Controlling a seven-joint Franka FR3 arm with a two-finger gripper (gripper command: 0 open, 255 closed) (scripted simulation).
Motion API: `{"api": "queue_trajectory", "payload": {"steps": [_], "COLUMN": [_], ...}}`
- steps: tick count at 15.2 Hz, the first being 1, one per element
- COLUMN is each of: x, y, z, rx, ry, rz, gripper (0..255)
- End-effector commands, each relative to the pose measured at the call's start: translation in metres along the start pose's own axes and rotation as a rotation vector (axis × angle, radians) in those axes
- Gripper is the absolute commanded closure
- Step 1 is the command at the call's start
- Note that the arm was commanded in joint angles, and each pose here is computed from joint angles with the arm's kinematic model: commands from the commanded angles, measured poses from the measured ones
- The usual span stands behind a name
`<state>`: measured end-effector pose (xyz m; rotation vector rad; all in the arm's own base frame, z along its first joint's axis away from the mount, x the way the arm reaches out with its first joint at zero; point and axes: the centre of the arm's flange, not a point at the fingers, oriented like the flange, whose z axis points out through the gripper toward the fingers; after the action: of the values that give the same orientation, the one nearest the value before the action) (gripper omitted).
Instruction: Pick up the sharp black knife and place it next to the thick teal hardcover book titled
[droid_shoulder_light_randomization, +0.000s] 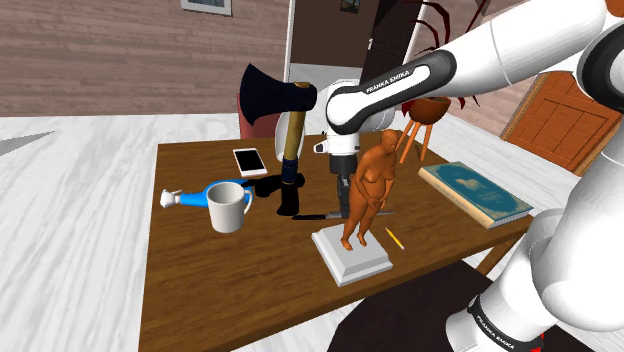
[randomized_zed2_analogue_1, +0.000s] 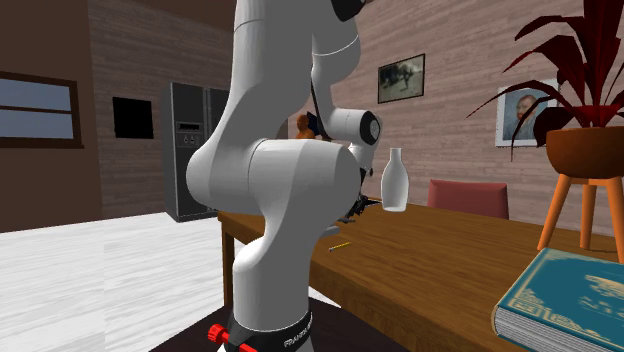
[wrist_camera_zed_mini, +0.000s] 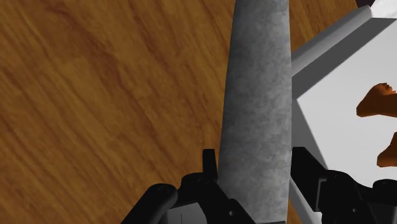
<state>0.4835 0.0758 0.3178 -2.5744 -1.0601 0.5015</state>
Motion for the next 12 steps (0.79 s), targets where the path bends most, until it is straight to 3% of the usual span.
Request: {"api": "queue_trajectory", "payload": {"steps": [1,12], "x": [0.0,-0.011], "y": [0.002,-0.022], "z": [0.003,-0.049], "rx": [0.003,0.003], "ry": [-0.007,-0.007], "rz": [0.004,0.004], "gripper": [255,255]}}
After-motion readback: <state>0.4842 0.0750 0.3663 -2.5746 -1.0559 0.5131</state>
